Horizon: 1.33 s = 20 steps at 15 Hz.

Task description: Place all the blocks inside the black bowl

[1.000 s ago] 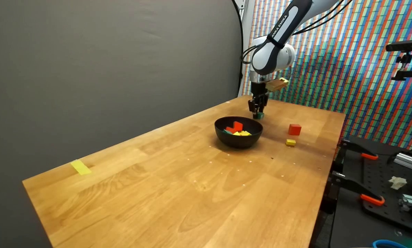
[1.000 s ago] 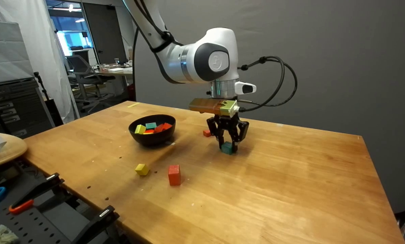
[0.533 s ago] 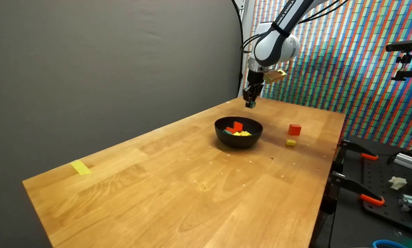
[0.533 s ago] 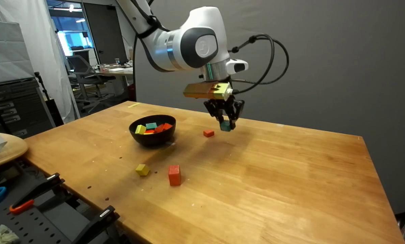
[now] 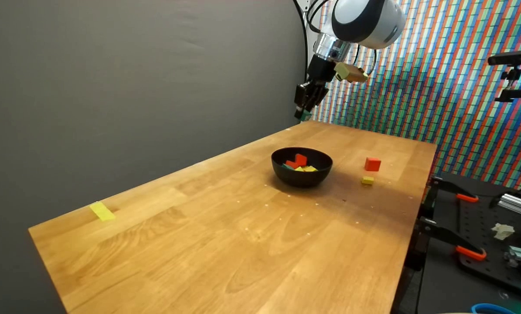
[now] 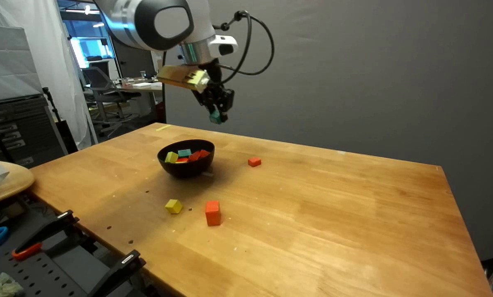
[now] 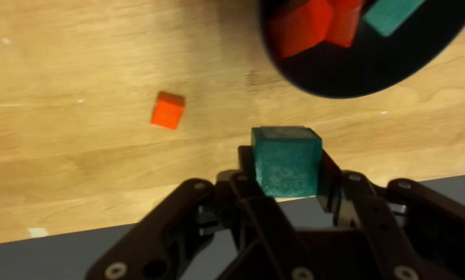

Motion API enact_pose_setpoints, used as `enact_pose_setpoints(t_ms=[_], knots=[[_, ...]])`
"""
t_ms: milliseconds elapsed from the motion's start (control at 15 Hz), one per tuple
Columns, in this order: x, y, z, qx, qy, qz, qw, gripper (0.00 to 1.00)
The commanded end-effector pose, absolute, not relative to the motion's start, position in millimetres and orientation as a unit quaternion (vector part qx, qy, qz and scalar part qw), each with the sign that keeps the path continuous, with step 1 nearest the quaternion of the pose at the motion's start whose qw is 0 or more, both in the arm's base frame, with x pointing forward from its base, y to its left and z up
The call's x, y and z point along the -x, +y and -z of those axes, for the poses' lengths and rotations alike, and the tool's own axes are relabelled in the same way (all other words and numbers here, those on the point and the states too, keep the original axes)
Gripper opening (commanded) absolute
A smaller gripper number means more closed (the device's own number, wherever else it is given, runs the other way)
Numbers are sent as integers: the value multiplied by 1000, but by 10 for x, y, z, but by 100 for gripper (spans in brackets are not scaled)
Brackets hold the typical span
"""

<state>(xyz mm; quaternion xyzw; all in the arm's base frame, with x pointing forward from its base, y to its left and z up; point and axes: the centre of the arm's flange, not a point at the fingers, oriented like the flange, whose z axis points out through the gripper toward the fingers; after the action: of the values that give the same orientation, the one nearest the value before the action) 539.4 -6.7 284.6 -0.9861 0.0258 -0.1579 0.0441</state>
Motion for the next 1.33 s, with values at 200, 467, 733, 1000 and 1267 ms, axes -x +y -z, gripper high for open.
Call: enact_pose_setpoints(t_ms=[200, 467, 733, 1000, 1267], knots=[[-5000, 398, -2625, 986, 76, 140, 45, 30], [-4873, 276, -2550, 981, 122, 146, 33, 78], [-4858, 107, -2686, 972, 165, 167, 28, 100], [-5104, -215, -2682, 962, 166, 215, -6, 100], [-5499, -534, -2439, 971, 135, 199, -11, 100]])
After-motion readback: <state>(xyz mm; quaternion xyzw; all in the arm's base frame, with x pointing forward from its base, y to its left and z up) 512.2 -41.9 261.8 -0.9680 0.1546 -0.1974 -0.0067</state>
